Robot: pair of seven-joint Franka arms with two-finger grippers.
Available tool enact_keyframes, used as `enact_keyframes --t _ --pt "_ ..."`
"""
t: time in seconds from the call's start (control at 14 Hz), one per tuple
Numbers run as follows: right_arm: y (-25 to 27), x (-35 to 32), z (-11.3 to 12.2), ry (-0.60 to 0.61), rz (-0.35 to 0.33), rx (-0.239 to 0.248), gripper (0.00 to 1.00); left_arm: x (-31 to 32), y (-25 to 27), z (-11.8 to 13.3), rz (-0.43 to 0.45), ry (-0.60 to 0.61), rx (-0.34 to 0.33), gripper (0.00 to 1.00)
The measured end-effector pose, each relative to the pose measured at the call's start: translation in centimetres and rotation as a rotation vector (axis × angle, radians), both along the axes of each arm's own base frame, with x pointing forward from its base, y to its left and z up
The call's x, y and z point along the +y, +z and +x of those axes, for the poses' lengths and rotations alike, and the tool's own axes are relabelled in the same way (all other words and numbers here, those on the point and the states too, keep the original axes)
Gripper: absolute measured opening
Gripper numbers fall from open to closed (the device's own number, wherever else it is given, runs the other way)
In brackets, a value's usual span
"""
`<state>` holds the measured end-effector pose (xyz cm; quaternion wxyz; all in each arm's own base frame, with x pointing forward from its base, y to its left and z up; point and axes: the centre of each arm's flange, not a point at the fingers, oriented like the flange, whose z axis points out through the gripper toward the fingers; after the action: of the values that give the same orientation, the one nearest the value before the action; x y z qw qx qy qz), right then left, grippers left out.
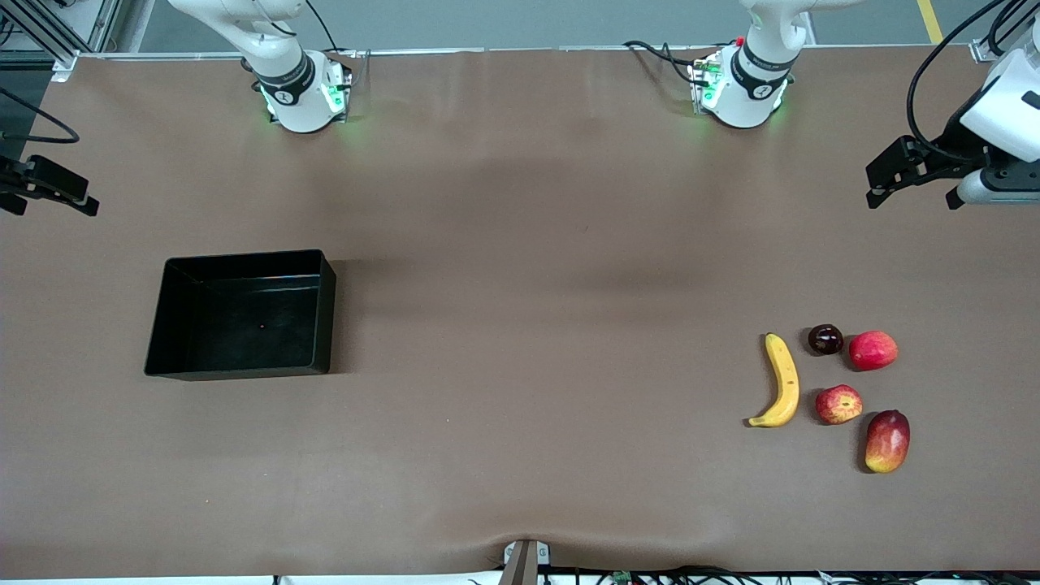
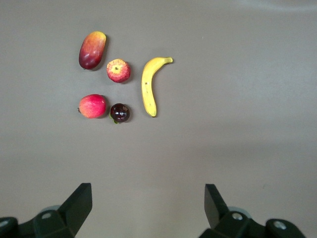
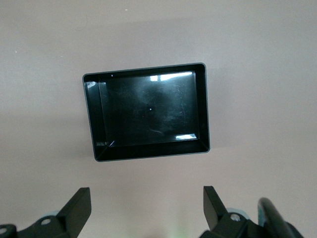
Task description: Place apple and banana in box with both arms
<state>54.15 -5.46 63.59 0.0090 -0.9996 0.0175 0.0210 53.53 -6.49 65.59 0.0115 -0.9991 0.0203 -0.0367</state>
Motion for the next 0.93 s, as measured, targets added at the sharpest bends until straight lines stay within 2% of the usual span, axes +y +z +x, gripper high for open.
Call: enact_keyframes --t 0.64,0.93 --pt "-0.1 0.0 0.0 0.000 0.003 0.003 1.00 0.5 0.4 0.0 -0.001 0.008 -0.009 1.00" --pt "-2.4 -2.0 1.1 -0.011 0.007 0.038 1.00 0.6 0.3 0.1 -0.001 0.011 -0.007 1.00"
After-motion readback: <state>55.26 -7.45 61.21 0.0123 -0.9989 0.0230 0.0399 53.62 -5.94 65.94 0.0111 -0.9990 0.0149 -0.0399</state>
